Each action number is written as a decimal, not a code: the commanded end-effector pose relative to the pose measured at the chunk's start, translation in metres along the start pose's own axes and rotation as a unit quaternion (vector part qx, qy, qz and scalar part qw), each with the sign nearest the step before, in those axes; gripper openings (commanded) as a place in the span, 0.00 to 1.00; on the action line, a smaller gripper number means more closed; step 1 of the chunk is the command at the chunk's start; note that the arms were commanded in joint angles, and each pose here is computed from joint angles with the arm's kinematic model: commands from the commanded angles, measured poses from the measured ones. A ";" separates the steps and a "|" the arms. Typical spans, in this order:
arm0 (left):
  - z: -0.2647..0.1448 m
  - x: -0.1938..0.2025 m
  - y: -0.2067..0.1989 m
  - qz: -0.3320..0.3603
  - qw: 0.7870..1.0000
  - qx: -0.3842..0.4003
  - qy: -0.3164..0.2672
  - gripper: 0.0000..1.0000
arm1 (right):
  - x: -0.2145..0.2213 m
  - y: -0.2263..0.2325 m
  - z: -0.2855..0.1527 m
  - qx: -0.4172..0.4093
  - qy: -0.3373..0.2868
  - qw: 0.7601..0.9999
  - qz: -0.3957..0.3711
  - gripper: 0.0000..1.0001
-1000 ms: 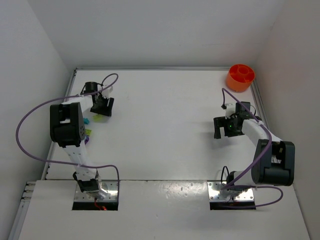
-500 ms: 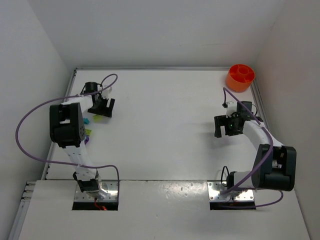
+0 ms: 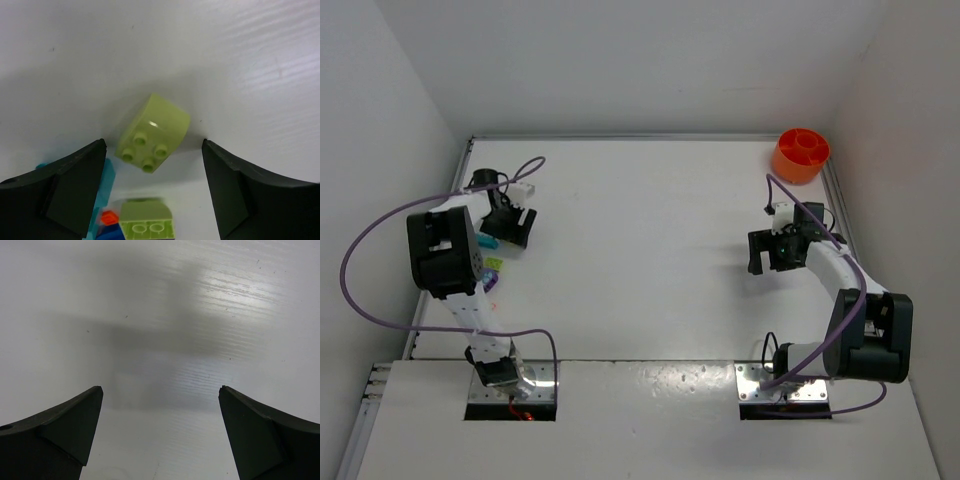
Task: Sort the legos into containers by color
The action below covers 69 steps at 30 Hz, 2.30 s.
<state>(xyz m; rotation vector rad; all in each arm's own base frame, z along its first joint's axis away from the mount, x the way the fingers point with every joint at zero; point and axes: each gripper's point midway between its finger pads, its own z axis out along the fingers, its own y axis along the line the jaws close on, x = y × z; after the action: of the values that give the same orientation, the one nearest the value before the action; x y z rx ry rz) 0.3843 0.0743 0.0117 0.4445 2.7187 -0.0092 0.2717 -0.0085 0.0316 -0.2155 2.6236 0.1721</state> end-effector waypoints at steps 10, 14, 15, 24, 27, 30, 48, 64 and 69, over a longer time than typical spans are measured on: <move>-0.008 -0.003 0.007 0.028 0.999 0.030 -0.003 0.68 | -0.016 0.006 -0.003 -0.016 -0.032 0.999 -0.011 1.00; -0.002 -0.010 0.006 0.040 0.998 0.037 -0.019 0.65 | -0.016 0.006 -0.003 -0.016 -0.032 0.999 -0.011 1.00; -0.001 -0.014 0.006 0.041 0.998 0.039 -0.026 0.64 | -0.016 0.006 -0.003 -0.016 -0.032 0.999 -0.011 1.00; 0.001 -0.022 0.010 0.078 0.995 0.039 -0.043 0.62 | -0.016 0.006 -0.003 -0.016 -0.032 0.999 -0.011 1.00; 0.006 -0.012 0.004 0.088 0.994 0.051 -0.034 0.55 | -0.016 0.006 -0.003 -0.016 -0.032 0.999 -0.011 1.00; 0.004 -0.005 -0.001 0.102 0.992 0.058 -0.034 0.41 | -0.016 0.006 -0.003 -0.016 -0.032 0.999 -0.011 1.00; -0.167 -0.060 -0.142 0.131 0.897 0.293 -0.303 0.00 | -0.142 0.118 -0.123 -0.328 -0.120 0.933 0.083 1.00; -0.263 -0.121 -0.276 0.212 0.843 0.293 -0.398 0.00 | -0.188 0.213 -0.137 -0.486 -0.075 0.856 0.161 0.99; -0.252 -0.129 -0.309 0.226 0.847 0.290 -0.384 0.00 | -0.195 0.243 -0.122 -0.477 -0.069 0.871 0.095 0.99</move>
<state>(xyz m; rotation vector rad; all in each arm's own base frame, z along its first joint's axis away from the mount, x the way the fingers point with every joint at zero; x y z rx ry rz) 0.2989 -0.2276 0.2625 1.0310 1.7458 -0.7768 0.3278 0.2170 0.2358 -0.1151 2.2498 1.5371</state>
